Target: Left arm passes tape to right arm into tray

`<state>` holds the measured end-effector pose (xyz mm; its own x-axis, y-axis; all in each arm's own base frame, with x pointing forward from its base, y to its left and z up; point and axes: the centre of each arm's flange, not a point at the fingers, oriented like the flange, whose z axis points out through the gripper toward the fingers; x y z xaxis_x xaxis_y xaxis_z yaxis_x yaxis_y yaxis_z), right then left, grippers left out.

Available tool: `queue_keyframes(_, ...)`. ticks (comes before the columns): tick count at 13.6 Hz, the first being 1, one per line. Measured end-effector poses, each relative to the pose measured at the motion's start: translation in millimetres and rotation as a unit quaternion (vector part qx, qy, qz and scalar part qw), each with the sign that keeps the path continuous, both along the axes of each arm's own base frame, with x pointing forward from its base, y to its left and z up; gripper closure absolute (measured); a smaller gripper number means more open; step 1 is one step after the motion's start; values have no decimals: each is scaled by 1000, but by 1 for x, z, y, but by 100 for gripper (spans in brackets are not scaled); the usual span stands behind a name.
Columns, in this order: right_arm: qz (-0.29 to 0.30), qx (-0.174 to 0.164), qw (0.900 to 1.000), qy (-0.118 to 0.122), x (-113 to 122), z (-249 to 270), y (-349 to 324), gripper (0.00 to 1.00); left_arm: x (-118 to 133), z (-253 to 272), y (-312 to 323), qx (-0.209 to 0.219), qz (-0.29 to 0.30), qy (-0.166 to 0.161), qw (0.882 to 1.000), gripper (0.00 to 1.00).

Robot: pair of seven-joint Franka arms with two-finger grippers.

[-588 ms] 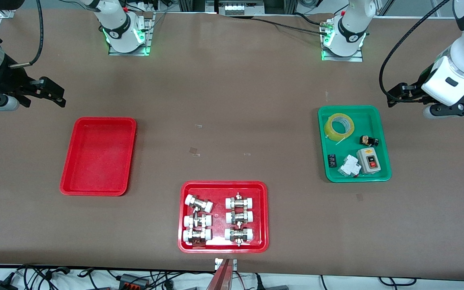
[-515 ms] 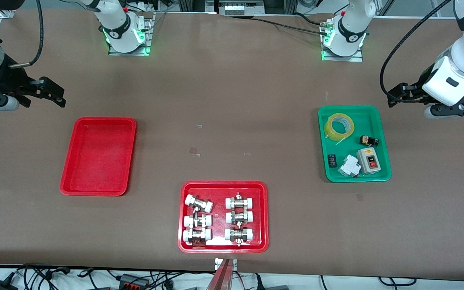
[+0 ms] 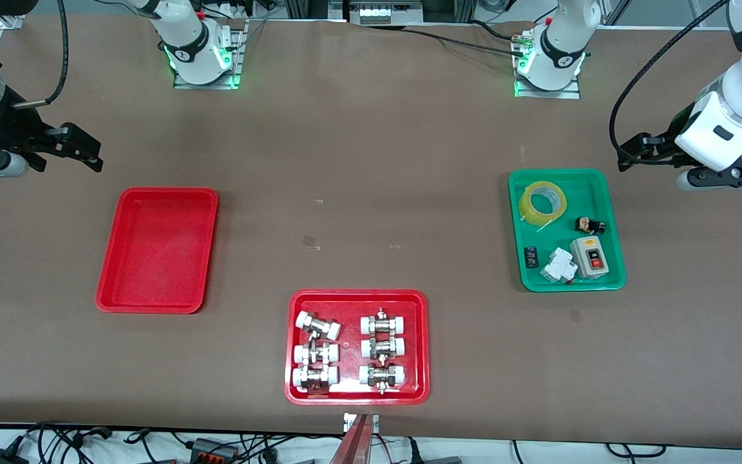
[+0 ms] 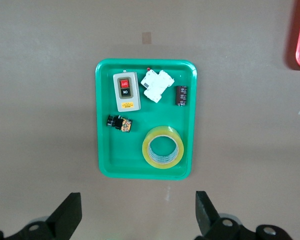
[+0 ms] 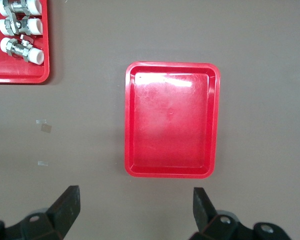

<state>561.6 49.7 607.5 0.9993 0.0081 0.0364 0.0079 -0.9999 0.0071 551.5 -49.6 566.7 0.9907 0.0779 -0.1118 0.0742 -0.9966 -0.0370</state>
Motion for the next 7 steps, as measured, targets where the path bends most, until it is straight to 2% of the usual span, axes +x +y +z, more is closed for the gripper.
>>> queue_keyframes(3, 0, 0, 1000, 1, 0, -1, 0, 0, 12, -42, 11, -6, 6, 35, 999, 0)
queue_keyframes(5, 0, 0, 1000, 2, 0, -1, 0, 0, 22, -94, 33, -14, 20, 36, 999, 0)
queue_keyframes(7, 0, 0, 1000, 2, 0, -1, 0, 0, 15, -153, 49, -17, 30, 36, 999, 0)
